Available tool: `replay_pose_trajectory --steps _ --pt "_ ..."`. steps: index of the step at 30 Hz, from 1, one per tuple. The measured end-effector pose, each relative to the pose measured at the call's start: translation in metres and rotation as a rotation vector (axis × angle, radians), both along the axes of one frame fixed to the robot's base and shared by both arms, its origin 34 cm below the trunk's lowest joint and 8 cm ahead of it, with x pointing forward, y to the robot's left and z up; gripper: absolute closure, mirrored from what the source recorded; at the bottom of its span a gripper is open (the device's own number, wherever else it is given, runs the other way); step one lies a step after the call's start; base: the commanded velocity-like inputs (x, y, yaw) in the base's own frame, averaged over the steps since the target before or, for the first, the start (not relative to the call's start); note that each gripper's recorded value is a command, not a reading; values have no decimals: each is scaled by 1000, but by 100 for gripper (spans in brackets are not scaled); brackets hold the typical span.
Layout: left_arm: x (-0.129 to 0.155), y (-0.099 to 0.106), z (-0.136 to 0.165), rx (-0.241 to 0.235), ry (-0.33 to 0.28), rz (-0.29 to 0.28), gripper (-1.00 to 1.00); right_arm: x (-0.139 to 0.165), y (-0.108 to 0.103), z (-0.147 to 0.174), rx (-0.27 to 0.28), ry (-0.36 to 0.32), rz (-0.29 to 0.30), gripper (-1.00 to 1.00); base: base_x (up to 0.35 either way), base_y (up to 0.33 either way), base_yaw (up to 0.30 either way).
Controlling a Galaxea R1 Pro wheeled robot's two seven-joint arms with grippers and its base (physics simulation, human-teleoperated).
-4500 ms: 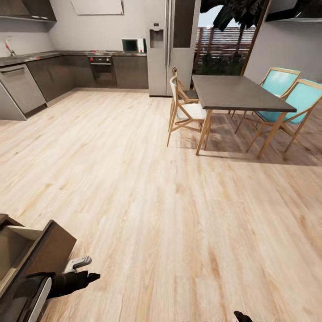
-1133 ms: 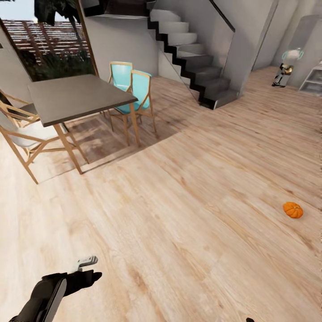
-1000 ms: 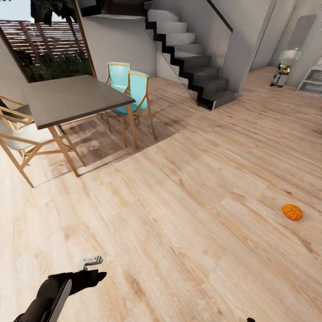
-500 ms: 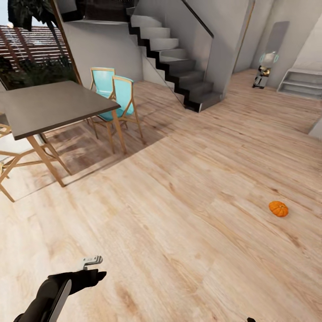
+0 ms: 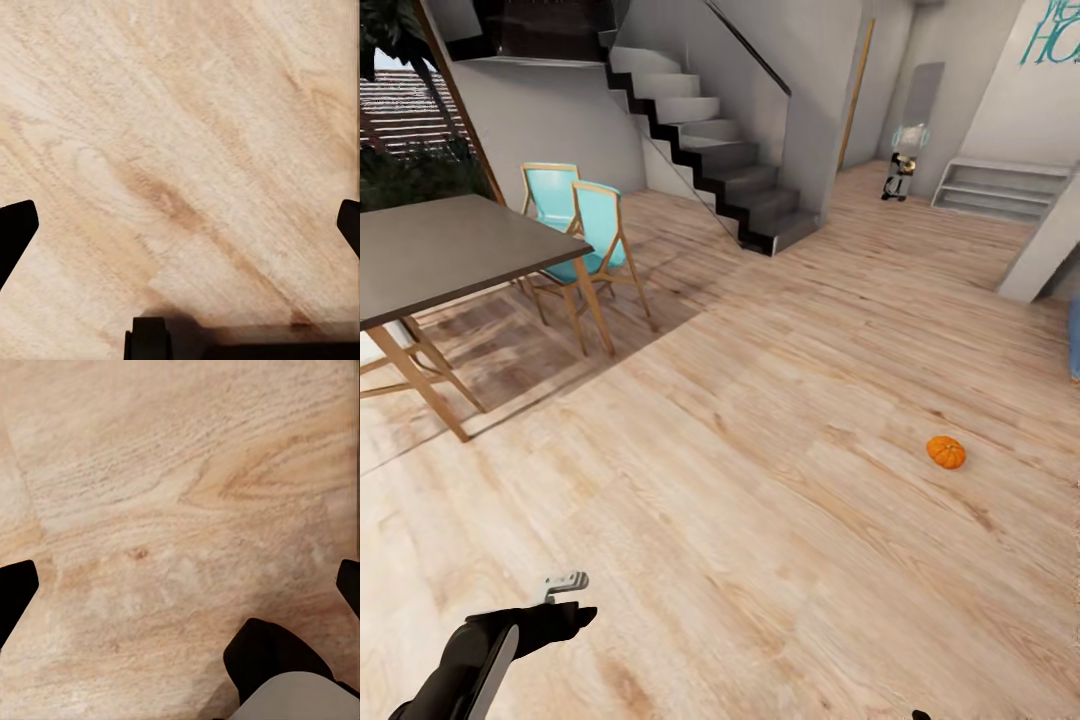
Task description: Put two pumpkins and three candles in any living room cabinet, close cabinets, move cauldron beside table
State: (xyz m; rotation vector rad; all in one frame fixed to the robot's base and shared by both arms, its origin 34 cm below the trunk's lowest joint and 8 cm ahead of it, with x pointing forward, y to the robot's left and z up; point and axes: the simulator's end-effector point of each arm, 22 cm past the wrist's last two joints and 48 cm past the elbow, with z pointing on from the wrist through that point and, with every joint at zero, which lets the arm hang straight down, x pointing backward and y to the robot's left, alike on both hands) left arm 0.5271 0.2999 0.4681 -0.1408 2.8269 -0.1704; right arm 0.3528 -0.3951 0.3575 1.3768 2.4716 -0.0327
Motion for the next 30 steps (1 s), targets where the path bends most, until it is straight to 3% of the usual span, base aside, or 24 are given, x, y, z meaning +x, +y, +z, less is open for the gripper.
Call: replay_pose_trajectory --steps 21,30 --pt "7 0 11 0 -29 0 -100 9 -1 6 -2 -26 -1 -100 38 0 -215" --pt "9 1 14 1 -35 0 -100 12 0 8 0 -34 0 -100 243 110 -156"
